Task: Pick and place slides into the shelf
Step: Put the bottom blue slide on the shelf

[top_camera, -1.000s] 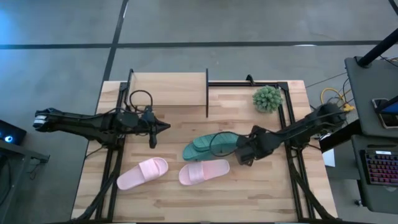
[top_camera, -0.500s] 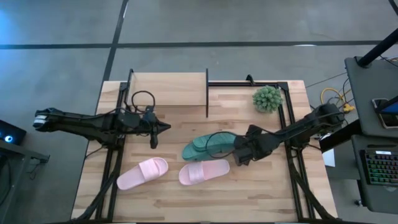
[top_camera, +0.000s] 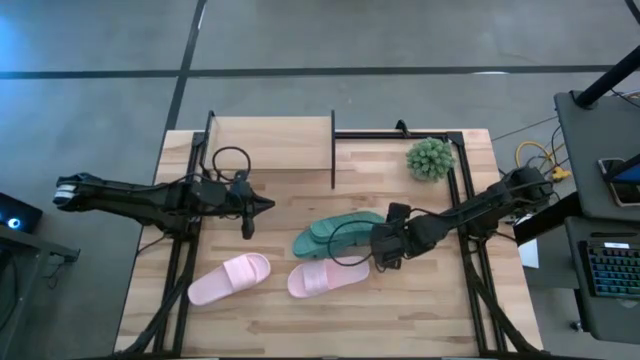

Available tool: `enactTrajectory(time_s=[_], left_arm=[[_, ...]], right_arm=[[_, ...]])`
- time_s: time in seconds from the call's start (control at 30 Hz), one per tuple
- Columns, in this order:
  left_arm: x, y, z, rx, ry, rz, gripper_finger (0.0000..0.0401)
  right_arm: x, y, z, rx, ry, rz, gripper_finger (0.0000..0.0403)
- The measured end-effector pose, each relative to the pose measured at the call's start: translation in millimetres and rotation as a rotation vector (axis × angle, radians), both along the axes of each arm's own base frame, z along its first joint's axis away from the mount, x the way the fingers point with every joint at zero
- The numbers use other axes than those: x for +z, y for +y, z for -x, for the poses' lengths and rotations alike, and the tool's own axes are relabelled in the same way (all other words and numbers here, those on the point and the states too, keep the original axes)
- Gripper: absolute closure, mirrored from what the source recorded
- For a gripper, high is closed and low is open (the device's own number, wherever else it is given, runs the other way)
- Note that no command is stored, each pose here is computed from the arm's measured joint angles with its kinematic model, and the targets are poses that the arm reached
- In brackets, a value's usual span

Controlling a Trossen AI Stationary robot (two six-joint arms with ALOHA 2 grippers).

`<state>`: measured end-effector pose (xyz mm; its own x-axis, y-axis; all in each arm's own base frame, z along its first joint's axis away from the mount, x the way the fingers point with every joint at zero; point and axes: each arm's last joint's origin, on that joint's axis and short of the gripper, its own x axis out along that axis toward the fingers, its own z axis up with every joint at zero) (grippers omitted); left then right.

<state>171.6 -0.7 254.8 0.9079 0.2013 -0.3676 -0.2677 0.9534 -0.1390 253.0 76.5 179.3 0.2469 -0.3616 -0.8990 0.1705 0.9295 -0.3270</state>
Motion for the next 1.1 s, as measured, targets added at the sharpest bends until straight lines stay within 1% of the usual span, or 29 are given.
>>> enactTrajectory(time_s=[0.17, 0.23, 0.47, 0.67, 0.97, 1.1], left_arm=[[-2.0, 0.0, -1.2, 0.002, 0.011, -0.001, 0.0399], [-3.1, 0.0, -1.0, 0.003, 0.019, -0.001, 0.0399], [-5.2, 0.1, -3.4, 0.008, 0.029, 0.001, 0.0399], [-5.7, 0.1, -2.4, 0.01, 0.03, 0.003, 0.0399], [-5.5, 0.1, -2.5, 0.011, 0.027, 0.005, 0.0399], [-5.1, 0.4, -2.5, 0.028, 0.019, 0.02, 0.0399]], right_arm=[[-6.0, -2.5, 2.6, -0.006, 0.007, 0.063, 0.0122], [-9.8, -3.1, 1.8, -0.009, 0.012, 0.07, 0.0125], [-27.5, -8.1, -0.8, -0.032, 0.062, 0.086, 0.0155], [-30.2, -12.1, -4.8, -0.051, 0.068, 0.088, 0.0206], [-30.1, -16.2, -5.2, -0.066, 0.075, 0.093, 0.0312], [-21.5, -15.8, -7.5, -0.074, 0.092, 0.098, 0.0352]])
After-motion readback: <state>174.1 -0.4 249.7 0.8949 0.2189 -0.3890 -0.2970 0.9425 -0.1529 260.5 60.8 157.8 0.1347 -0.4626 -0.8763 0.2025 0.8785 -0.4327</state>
